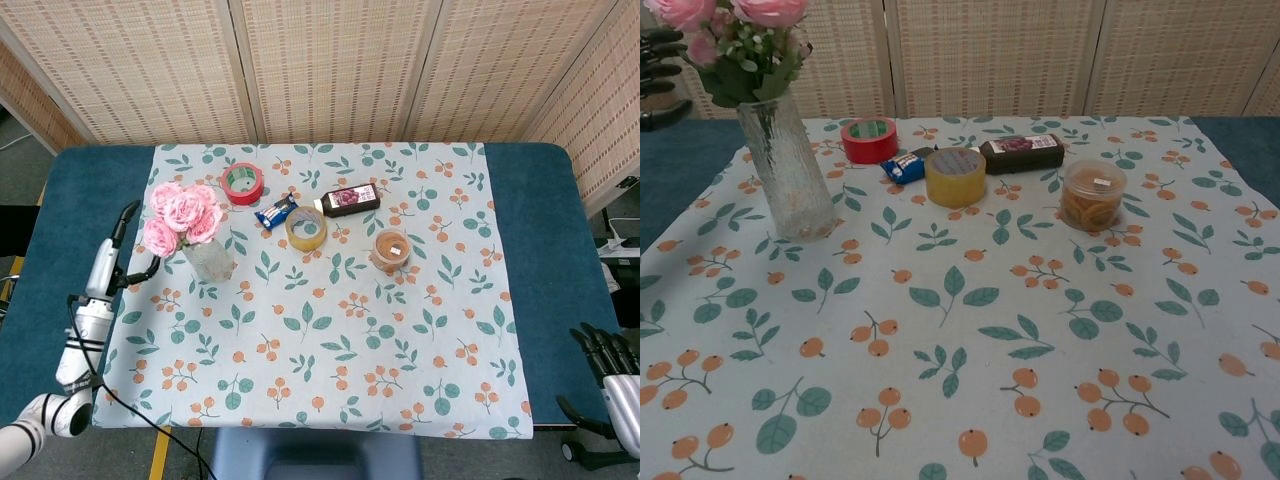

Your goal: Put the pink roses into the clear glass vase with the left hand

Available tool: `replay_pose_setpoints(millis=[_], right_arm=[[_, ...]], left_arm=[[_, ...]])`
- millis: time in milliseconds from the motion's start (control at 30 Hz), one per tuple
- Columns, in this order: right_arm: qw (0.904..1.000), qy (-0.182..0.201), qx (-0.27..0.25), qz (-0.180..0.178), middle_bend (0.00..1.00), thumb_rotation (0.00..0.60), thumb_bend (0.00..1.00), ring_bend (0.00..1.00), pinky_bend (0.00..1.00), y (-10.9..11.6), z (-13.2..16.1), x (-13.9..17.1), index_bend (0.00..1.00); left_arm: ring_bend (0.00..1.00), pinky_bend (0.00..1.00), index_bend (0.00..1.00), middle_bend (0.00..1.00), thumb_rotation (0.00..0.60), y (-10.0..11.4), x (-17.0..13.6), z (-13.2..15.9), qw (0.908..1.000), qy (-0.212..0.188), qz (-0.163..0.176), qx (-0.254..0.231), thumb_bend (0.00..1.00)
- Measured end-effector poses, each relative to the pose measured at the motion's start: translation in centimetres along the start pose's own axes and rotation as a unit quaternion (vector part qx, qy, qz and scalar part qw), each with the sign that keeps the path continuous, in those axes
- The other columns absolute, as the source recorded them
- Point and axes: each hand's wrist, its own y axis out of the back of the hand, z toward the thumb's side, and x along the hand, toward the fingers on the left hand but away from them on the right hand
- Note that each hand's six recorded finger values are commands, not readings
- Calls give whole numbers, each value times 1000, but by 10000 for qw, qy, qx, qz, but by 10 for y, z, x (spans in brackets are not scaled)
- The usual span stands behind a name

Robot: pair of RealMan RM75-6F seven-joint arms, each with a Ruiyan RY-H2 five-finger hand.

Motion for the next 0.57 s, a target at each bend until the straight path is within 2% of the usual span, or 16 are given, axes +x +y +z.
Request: replay_pose_setpoints(millis=[167, 300, 400, 500, 533, 567], right_arm=[[10000, 34, 67, 1, 0, 499, 203, 0, 0, -1, 2, 1, 0], [9997, 58, 248, 12, 0, 499, 203, 0, 0, -4, 5, 1, 0], [9995, 79, 303, 48, 0, 499, 203, 0, 0, -8, 7, 1, 0], [9991, 119, 369, 158, 0, 497, 202, 0, 0, -15, 11, 0, 0], [9990, 112, 384, 177, 0, 498, 202, 0, 0, -16, 11, -1, 0], [9990, 89, 386, 188, 0, 498, 202, 0, 0, -17, 11, -1, 0]], left_arm=[[0, 8, 0, 0, 600, 18, -29, -6, 9985, -32, -48, 543, 387], [0, 9, 0, 0, 600, 24, -60, -18, 9880, 66, -202, 1529, 408], [0, 9, 0, 0, 600, 28, -88, -27, 9691, 159, -319, 2442, 429], [0, 9, 0, 0, 600, 30, -118, -36, 9366, 264, -396, 3472, 429], [0, 9, 0, 0, 600, 31, -129, -36, 9208, 286, -399, 3869, 429], [0, 9, 0, 0, 600, 30, -138, -36, 9088, 305, -402, 4141, 428]])
